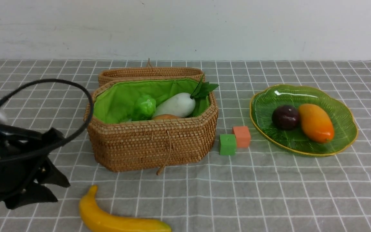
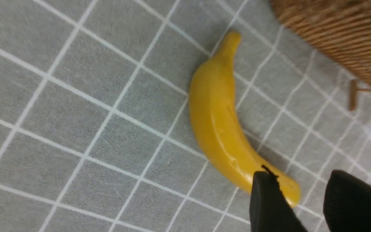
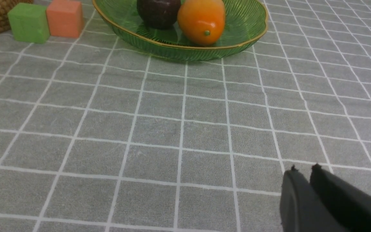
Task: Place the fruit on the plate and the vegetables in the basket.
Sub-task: Use the left arm to grab a banana and put it into the right plate
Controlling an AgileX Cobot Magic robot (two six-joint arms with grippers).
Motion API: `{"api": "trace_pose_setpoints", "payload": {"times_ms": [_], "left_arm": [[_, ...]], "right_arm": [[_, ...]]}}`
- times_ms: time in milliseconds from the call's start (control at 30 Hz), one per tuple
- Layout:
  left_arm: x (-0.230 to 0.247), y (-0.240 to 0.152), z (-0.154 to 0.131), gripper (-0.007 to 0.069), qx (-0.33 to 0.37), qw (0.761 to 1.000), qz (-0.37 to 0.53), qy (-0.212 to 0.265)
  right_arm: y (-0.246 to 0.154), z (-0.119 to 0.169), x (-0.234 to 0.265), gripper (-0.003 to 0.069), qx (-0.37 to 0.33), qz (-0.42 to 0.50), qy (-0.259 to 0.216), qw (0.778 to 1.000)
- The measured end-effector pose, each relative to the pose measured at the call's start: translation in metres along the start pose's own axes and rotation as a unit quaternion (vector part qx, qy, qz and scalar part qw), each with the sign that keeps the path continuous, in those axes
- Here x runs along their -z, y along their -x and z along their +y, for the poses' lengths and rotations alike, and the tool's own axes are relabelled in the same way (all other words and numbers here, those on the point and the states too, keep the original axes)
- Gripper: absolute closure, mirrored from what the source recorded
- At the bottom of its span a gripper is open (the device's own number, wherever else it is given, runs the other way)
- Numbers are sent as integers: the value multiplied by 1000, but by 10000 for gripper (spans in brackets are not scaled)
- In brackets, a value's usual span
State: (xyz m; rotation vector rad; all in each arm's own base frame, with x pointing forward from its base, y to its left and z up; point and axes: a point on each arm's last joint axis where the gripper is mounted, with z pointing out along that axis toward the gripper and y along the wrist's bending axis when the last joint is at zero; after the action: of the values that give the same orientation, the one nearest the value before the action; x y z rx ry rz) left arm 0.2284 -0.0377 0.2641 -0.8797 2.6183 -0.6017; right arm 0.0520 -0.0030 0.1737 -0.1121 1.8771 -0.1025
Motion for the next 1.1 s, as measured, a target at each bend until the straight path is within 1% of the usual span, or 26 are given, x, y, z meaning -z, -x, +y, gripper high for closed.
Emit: {"api": "trace_pose_setpoints", "payload": {"times_ms": [67,100,167,267,367,500,600,633,667,700,767,833,900,933,967,1033,1067,1100], "left_arm": [[-24,-5,-7,314,-12,999,24,22],[-27,-5,-8,309,-13,999,25,24],[-41,-9,-12,272,-14,998,30,44],[-65,-14,-17,207,8,997,24,77],[-91,-16,-19,172,26,995,13,98],[-113,-16,-16,174,38,993,17,115],[-119,-17,-14,216,42,991,21,122],[-118,-17,-14,280,40,992,21,122],[-118,-17,-14,288,39,992,21,122],[-114,-18,-15,318,29,992,24,123],[-103,-20,-16,312,13,992,27,121],[-83,-23,-18,312,-21,992,33,116],[-63,-29,-22,312,-63,993,32,99],[-58,-30,-23,312,-68,993,30,95],[-51,-34,-26,312,-84,992,31,87],[-14,-48,-40,312,-139,989,31,43],[-12,-49,-42,312,-146,988,32,38],[11,-54,-57,312,-179,984,21,2]], "right_arm": [[0,0,0,584,0,0,0,1000],[0,0,0,583,0,0,0,1000],[0,0,0,580,0,0,0,1000],[0,0,0,577,0,0,0,1000],[0,0,0,573,-1,0,0,1000],[0,0,0,571,-1,0,0,1000],[0,0,0,571,-1,0,0,1000],[0,0,0,571,-1,0,0,1000],[0,0,0,571,-1,0,0,1000],[0,0,0,568,-1,0,0,1000],[0,0,0,566,-1,0,0,1000],[0,0,0,561,0,0,0,1000],[0,0,0,559,0,0,0,1000],[0,0,0,558,0,0,0,1000],[0,0,0,557,0,0,0,1000],[0,0,0,554,0,0,0,1000],[0,0,0,554,0,0,0,1000],[0,0,0,552,0,0,0,1000]]}}
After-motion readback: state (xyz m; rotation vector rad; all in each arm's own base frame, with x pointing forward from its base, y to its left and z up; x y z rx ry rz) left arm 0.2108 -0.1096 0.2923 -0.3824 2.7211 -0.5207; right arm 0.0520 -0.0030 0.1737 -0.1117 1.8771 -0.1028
